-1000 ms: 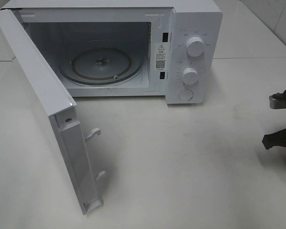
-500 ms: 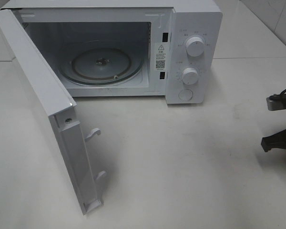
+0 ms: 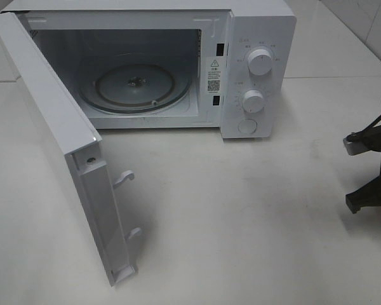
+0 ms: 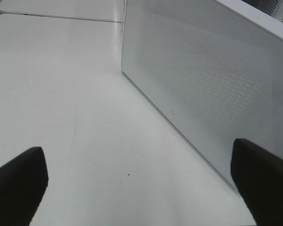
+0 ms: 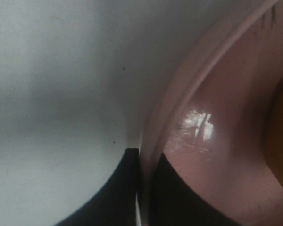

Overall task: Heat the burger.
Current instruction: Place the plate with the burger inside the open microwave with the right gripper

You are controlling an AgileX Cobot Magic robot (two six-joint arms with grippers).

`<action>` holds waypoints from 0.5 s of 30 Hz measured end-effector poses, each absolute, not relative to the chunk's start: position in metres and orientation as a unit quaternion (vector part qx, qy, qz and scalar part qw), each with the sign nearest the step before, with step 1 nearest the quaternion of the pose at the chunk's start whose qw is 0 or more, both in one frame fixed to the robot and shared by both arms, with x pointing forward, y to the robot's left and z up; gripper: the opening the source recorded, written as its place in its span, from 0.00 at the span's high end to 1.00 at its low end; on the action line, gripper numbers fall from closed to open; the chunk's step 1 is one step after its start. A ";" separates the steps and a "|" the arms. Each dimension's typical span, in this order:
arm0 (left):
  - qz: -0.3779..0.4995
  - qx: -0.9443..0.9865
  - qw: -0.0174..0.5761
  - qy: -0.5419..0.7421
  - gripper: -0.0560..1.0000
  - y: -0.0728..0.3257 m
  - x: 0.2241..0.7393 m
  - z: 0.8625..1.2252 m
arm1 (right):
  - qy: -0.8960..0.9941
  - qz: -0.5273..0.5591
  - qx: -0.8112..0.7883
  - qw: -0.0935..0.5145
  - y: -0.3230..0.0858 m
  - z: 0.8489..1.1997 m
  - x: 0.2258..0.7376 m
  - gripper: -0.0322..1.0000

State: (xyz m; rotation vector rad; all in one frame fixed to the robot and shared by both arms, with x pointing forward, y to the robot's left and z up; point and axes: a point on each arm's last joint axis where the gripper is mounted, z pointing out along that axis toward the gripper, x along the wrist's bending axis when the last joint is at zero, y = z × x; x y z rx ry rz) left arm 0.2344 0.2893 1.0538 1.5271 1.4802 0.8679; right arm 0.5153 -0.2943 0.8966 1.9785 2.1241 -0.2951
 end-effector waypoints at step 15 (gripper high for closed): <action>0.345 0.606 0.410 0.588 0.02 0.289 0.234 1.054 | 0.750 -0.132 0.629 0.157 -0.273 0.900 0.514 0.92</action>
